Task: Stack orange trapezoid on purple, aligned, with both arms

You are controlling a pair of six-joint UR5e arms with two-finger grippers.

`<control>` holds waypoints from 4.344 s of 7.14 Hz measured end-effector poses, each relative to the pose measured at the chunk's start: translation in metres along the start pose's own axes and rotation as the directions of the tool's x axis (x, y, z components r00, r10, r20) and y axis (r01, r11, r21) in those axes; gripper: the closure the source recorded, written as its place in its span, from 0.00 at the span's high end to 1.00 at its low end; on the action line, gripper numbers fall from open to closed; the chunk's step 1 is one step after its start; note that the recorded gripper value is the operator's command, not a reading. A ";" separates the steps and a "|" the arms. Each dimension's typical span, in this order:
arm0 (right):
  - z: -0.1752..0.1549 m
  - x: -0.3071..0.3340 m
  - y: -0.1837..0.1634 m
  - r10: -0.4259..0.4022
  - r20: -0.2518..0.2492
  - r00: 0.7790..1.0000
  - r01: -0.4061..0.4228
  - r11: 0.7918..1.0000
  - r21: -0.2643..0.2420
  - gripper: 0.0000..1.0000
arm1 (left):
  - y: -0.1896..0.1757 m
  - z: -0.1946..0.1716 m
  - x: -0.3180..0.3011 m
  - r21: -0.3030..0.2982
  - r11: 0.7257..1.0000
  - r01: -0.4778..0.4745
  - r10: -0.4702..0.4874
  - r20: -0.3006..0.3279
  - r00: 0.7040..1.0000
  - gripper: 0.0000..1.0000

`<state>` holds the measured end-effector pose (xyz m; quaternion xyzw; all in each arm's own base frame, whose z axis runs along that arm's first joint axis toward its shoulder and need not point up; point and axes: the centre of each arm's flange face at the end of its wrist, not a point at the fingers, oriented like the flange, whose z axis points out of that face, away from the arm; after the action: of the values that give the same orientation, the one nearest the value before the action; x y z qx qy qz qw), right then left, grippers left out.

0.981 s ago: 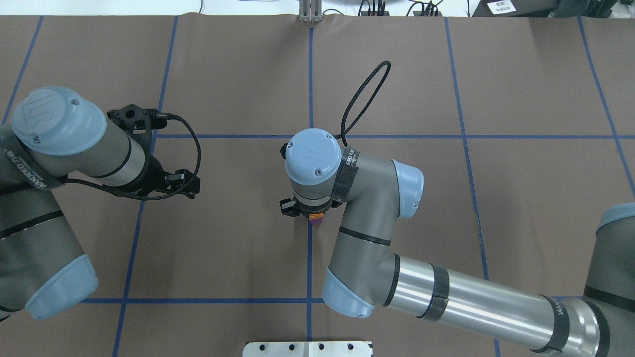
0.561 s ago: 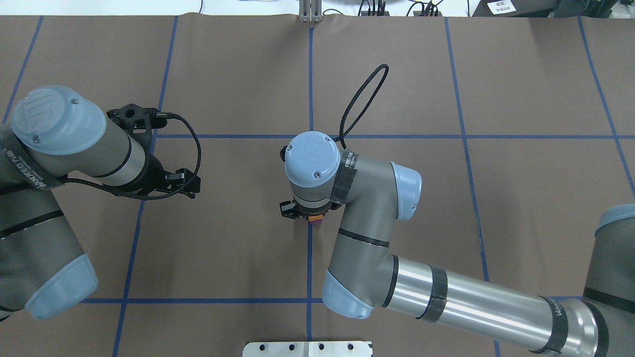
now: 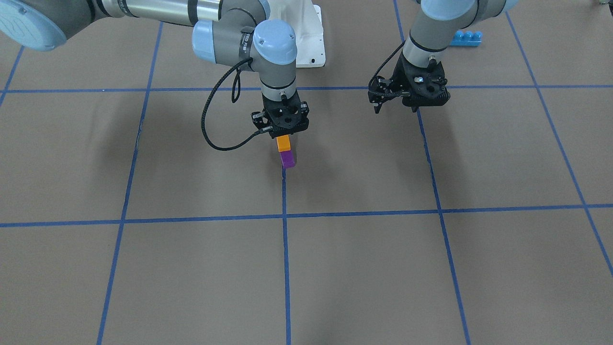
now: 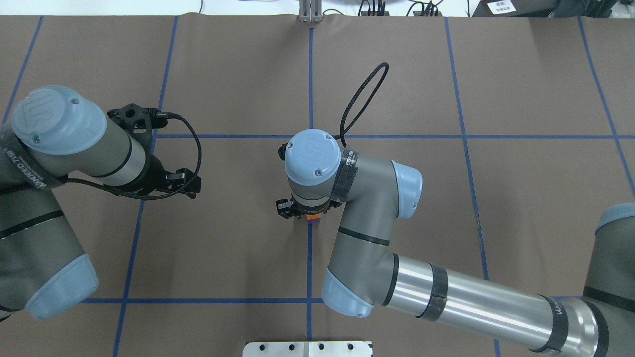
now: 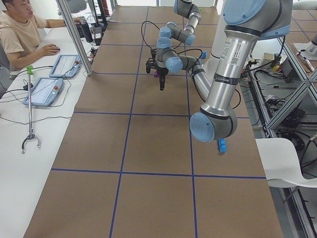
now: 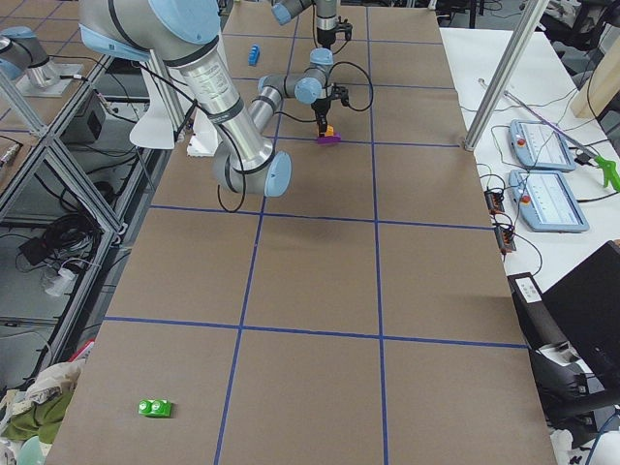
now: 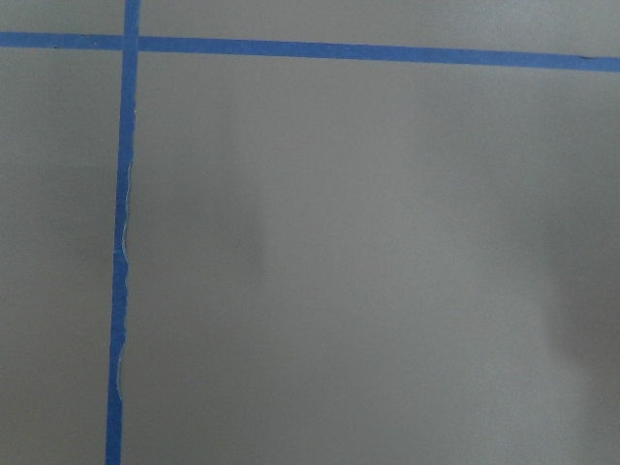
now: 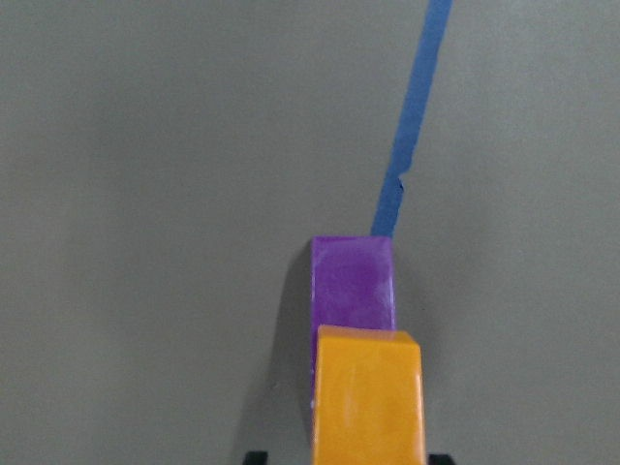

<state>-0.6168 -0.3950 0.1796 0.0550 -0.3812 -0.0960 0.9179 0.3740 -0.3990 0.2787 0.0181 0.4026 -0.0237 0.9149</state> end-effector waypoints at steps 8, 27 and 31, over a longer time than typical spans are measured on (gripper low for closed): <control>-0.161 0.310 -0.035 0.162 -0.064 0.985 -0.164 0.986 -0.039 1.00 | -0.044 -0.029 -0.062 0.034 0.980 -0.197 0.196 0.038 0.980 1.00; -0.156 0.850 0.108 0.149 -0.027 0.988 -0.151 0.985 -0.082 1.00 | -0.128 -0.081 -0.505 -0.092 0.967 -0.236 0.238 0.006 0.971 1.00; -0.158 0.848 0.108 0.148 -0.026 0.989 -0.149 0.986 -0.078 1.00 | -0.131 -0.085 -0.501 -0.085 0.966 -0.242 0.244 0.006 0.970 1.00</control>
<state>0.0957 -0.4704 0.6723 -0.0092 -0.3707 -0.0418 0.9278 -0.0338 -0.5111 0.5890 0.0289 0.3903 0.1053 0.9142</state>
